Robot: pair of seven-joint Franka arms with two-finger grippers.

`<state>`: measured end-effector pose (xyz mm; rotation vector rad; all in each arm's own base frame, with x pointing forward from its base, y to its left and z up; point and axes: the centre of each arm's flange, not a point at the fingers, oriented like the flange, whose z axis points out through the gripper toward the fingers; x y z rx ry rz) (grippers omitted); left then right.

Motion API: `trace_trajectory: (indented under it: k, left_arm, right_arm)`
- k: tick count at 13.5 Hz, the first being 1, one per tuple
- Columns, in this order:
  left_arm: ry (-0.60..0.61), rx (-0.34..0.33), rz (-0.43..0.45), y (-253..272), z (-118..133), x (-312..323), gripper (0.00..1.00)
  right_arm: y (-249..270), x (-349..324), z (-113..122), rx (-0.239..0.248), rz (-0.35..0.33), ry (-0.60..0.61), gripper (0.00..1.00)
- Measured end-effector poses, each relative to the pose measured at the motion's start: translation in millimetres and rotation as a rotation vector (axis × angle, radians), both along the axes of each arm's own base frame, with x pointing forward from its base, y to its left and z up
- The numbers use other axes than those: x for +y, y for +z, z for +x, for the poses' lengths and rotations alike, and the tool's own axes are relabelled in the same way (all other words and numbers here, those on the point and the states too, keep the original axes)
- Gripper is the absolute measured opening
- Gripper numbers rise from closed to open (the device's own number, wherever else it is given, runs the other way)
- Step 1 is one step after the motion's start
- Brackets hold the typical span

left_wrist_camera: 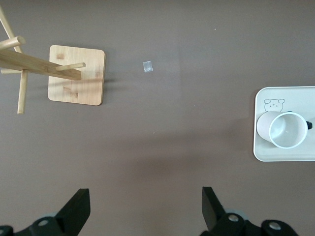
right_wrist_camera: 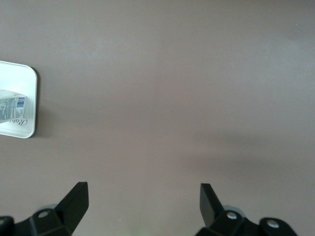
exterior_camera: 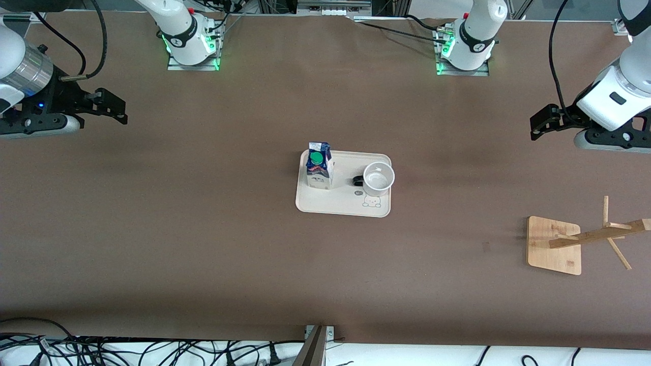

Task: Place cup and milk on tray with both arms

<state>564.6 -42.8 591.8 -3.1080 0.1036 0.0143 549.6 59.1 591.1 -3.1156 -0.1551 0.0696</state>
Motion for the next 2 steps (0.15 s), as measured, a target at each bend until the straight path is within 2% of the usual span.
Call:
trace_trajectory:
  k: [2]
  left_arm:
    - [0.000,0.001,0.000,-0.1,-0.1,0.0,1.00]
  right_arm:
    - [-0.7,0.7,0.9,-0.002,0.000,0.001,1.00]
